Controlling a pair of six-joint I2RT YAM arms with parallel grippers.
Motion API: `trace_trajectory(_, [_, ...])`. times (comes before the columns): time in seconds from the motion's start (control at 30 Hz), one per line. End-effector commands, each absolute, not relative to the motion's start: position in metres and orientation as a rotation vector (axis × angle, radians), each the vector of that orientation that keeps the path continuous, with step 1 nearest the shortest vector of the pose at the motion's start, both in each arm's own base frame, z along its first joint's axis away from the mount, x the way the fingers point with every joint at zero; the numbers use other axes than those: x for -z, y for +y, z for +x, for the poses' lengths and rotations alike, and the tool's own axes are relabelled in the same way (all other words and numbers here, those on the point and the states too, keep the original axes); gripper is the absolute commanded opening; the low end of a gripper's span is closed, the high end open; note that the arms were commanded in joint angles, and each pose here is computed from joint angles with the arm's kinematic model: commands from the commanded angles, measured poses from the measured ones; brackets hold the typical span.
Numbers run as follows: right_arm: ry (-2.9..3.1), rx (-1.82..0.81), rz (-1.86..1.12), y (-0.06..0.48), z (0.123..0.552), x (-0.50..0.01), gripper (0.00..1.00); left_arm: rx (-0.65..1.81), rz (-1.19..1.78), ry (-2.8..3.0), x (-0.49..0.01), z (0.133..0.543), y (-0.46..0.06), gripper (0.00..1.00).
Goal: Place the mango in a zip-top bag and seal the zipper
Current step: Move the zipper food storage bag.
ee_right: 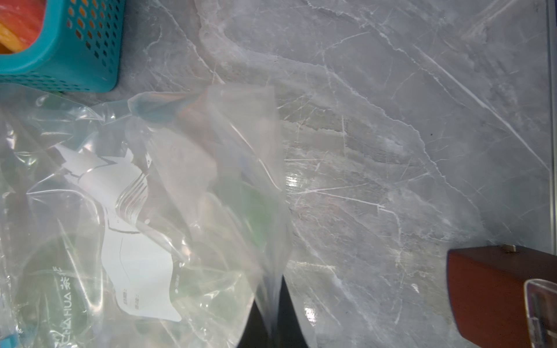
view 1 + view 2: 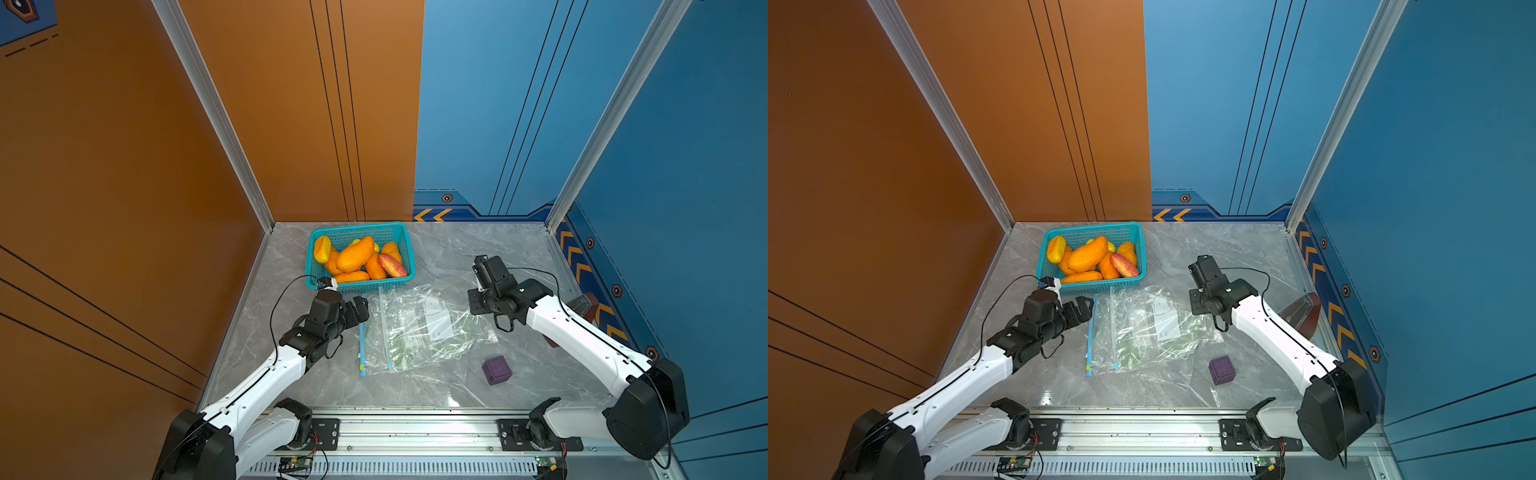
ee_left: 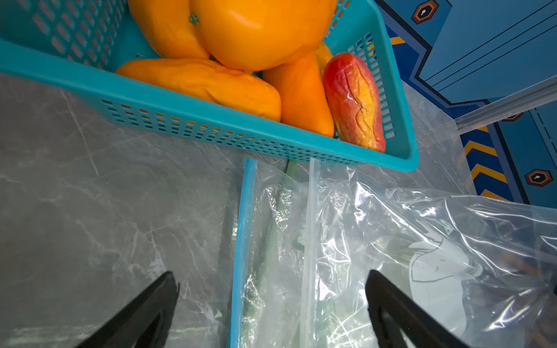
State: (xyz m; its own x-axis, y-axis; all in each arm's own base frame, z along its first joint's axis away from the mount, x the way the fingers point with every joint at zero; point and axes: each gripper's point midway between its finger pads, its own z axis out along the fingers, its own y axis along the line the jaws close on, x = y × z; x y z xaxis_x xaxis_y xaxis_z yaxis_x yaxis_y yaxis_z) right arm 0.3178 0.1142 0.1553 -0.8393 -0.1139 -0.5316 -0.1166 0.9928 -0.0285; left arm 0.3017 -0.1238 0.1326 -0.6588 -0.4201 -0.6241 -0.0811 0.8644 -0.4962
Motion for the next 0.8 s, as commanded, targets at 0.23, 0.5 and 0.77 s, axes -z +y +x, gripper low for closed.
trace_trajectory(0.23, [2.723,0.162,-0.201,0.074,0.348,-0.109,0.23,0.643,-0.294,2.357,-0.12,0.297,-0.16,0.76])
trace_trajectory(0.5, [2.667,0.161,-0.072,0.069,0.366,-0.134,0.53,0.676,-0.252,2.411,-0.104,0.29,-0.175,0.53])
trace_trajectory(0.77, [2.629,0.125,-0.048,0.079,0.358,-0.163,0.6,0.791,-0.22,2.5,-0.076,0.287,-0.198,0.4])
